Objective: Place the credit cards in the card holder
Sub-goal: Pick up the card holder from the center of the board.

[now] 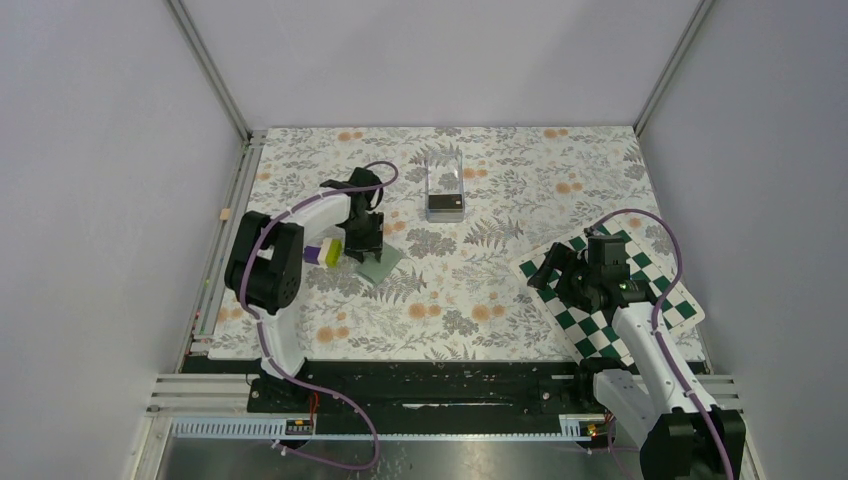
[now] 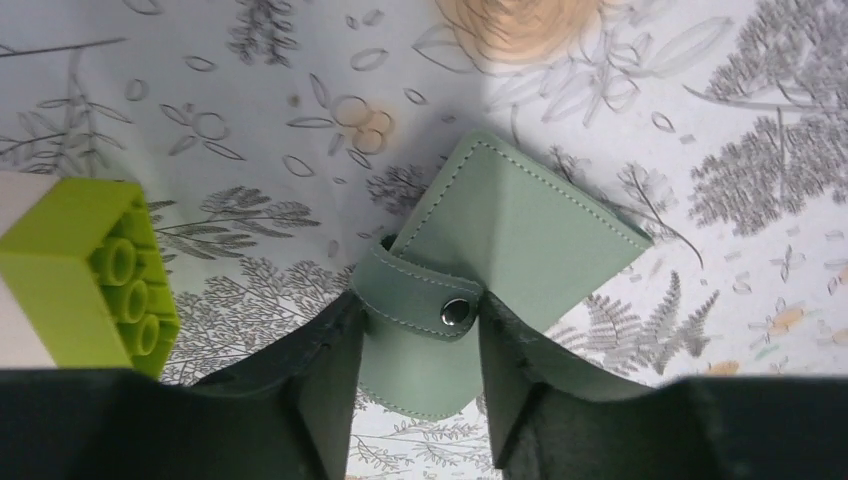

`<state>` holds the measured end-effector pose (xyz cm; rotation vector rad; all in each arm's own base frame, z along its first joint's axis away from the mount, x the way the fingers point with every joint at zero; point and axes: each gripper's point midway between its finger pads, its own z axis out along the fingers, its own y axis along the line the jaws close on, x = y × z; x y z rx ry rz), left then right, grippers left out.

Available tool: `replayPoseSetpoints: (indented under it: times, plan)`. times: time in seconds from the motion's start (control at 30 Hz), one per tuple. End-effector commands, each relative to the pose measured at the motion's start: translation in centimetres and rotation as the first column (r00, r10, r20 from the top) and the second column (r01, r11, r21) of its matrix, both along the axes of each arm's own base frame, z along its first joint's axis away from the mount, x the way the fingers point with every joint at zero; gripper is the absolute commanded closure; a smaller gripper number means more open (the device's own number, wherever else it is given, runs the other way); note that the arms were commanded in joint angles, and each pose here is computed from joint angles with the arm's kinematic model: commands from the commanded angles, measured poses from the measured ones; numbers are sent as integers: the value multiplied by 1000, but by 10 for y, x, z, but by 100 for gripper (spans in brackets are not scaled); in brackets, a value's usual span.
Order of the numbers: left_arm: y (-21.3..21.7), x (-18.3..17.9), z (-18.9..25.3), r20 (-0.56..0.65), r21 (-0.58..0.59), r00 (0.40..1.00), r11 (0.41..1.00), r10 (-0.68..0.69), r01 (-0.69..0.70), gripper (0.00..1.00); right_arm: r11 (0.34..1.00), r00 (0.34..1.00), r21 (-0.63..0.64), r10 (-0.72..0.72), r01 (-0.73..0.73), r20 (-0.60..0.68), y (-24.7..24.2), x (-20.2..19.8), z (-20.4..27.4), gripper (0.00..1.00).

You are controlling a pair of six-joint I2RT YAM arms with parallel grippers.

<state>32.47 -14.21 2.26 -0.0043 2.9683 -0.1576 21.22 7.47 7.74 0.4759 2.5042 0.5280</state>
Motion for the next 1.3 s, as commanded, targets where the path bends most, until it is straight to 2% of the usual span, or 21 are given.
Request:
replayPoseSetpoints:
  times: [0.0, 0.23, 0.3, 0.37, 0.67, 1.03, 1.17, 1.27]
  plan:
    - [-15, -17, 4, -19, -90, 999, 995, -41, 39, 65, 999, 998, 32, 39, -41, 46, 8, 5, 21, 1]
    - [-61, -44, 9, -46, -285, 997, 958, -57, 42, 87, 992, 996, 105, 61, -68, 72, 21, 2, 39, 1]
    - [-73, -51, 11, -47, -319, 997, 947, -59, 41, 95, 988, 995, 138, 66, -75, 71, 26, 0, 43, 1]
    - [-84, -59, 13, -52, -354, 997, 935, -55, 33, 100, 982, 995, 172, 70, -80, 65, 31, -2, 46, 1]
    - [-140, -82, 73, 33, -591, 999, 805, -34, 47, 100, 937, 991, 323, 127, -132, 36, 66, -12, 54, 2]
    - [-188, -106, 140, 124, -696, 989, 704, -76, 142, 100, 815, 971, 534, 231, -227, 61, 143, -18, 75, 4]
    - [-198, -114, 156, 149, -711, 984, 680, -99, 176, 100, 822, 969, 525, 245, -220, 22, 153, -18, 66, 10]
    - [-202, -118, 160, 154, -723, 983, 666, -101, 182, 99, 809, 966, 545, 257, -223, 15, 161, -15, 63, 21]
